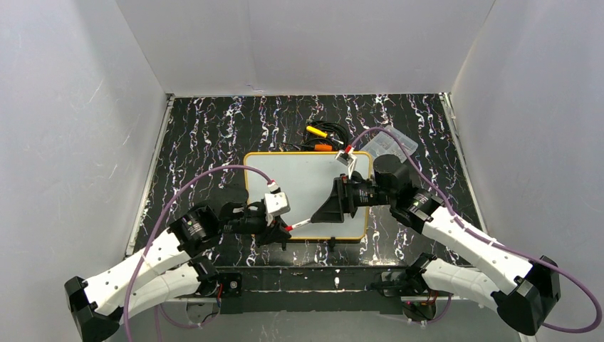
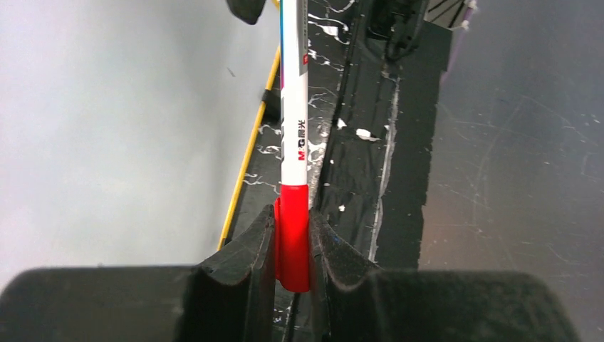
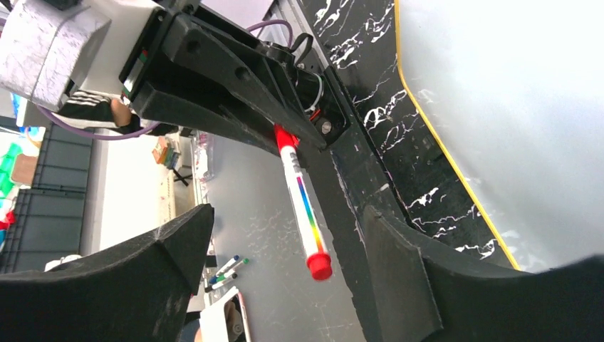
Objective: Write a sentence on the whiteboard
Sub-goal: Open the whiteboard marker at the center of the board.
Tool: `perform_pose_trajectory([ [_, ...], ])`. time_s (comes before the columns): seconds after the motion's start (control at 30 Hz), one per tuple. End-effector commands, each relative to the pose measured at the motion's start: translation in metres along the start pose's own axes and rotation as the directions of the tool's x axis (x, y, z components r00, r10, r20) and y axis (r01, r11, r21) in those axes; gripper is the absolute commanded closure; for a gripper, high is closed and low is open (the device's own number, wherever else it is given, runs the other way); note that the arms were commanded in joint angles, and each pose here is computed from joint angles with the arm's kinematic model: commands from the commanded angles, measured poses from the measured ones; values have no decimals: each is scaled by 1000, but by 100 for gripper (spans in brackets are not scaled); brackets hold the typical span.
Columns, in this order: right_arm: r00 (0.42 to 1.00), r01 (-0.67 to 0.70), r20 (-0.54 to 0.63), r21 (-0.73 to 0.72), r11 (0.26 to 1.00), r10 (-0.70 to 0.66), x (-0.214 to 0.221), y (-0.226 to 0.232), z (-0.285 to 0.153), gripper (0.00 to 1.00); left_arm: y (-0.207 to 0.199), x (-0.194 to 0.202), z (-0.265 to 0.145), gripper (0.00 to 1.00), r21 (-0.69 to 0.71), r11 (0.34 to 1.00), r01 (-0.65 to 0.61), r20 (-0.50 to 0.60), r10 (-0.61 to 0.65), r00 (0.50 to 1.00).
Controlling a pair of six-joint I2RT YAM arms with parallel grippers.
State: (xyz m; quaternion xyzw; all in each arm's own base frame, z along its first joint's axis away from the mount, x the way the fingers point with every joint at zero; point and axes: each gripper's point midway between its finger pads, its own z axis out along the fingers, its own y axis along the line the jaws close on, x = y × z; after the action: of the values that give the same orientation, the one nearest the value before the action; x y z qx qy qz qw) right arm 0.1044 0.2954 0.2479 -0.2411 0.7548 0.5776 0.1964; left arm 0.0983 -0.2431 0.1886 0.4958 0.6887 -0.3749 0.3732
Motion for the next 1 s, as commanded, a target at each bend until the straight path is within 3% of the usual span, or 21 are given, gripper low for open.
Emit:
perform_pose_trajectory([
  [0.0,999,24,47,-64,998,-21,-11,12,6,21,-18,-11,-3,100,104,995,0,32,-3,999],
  [0.2,1000,10,-29,-103,995,-13,5,15,13,38,-16,-8,0,100,101,995,15,10,-16,1000],
  [0.47,998,3,-60,-126,992,-10,14,18,16,53,-14,-7,2,100,105,994,30,1,-30,1000],
  [0.63,997,-7,-75,-128,992,-3,19,16,17,60,-14,-8,3,100,110,993,38,5,-39,999],
  [0.97,995,-13,-98,-139,990,-1,25,19,18,64,-12,-10,3,100,108,993,49,8,-50,999],
])
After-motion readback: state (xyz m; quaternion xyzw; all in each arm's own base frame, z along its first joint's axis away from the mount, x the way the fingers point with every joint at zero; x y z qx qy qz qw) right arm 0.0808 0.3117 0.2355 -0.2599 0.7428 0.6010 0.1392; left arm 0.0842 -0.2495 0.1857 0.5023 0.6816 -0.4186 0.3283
